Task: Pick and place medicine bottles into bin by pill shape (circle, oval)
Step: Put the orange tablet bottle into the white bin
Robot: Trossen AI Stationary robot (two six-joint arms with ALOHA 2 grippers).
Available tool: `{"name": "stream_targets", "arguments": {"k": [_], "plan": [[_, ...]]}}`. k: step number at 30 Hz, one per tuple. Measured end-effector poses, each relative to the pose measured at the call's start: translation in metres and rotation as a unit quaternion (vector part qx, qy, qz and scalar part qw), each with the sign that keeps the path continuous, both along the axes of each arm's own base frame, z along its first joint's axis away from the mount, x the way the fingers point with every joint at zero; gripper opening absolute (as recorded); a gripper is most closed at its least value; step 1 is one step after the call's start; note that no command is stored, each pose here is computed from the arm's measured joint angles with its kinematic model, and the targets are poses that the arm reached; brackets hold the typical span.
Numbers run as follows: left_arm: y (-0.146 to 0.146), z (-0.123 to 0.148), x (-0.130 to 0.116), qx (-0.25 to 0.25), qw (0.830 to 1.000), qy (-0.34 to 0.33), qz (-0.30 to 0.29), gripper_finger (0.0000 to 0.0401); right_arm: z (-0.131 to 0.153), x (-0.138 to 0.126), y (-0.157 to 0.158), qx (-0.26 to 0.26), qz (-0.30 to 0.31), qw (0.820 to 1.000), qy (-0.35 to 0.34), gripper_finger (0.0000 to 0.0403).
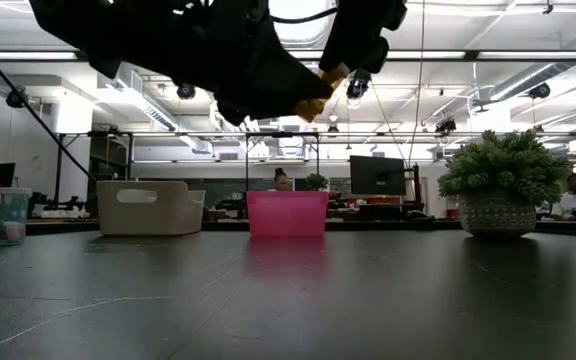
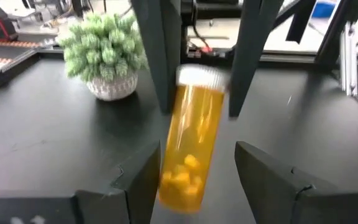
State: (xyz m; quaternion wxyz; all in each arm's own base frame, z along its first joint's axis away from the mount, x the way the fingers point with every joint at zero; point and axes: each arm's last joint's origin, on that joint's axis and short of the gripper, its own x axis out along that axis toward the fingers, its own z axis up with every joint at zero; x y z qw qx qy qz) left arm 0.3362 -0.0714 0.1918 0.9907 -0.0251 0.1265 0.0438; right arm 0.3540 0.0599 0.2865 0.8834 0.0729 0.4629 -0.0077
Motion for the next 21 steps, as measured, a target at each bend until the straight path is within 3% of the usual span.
{"name": "stream_targets", "arguments": {"k": [8,17,21], "plan": [[0.0001,-0.0028,0.0,0.001,1.0,0.008,-0.001,0.0186,0.0004,-0.0001,0.0,0.0,0.0,1.0,-0.001,0.0113],[0.0017,-0.003,0.0003,0.004,1.0,0.008,0.001,0.0095,0.0005,0.0,0.0003,0.0,0.004,1.0,-0.002,0.0114],[0.0019,-0.0029,0.0003,0.003,1.0,0.008,0.001,0.0073,0.0009,0.0002,0.0001,-0.002,0.003,1.0,-0.005,0.0128]]}}
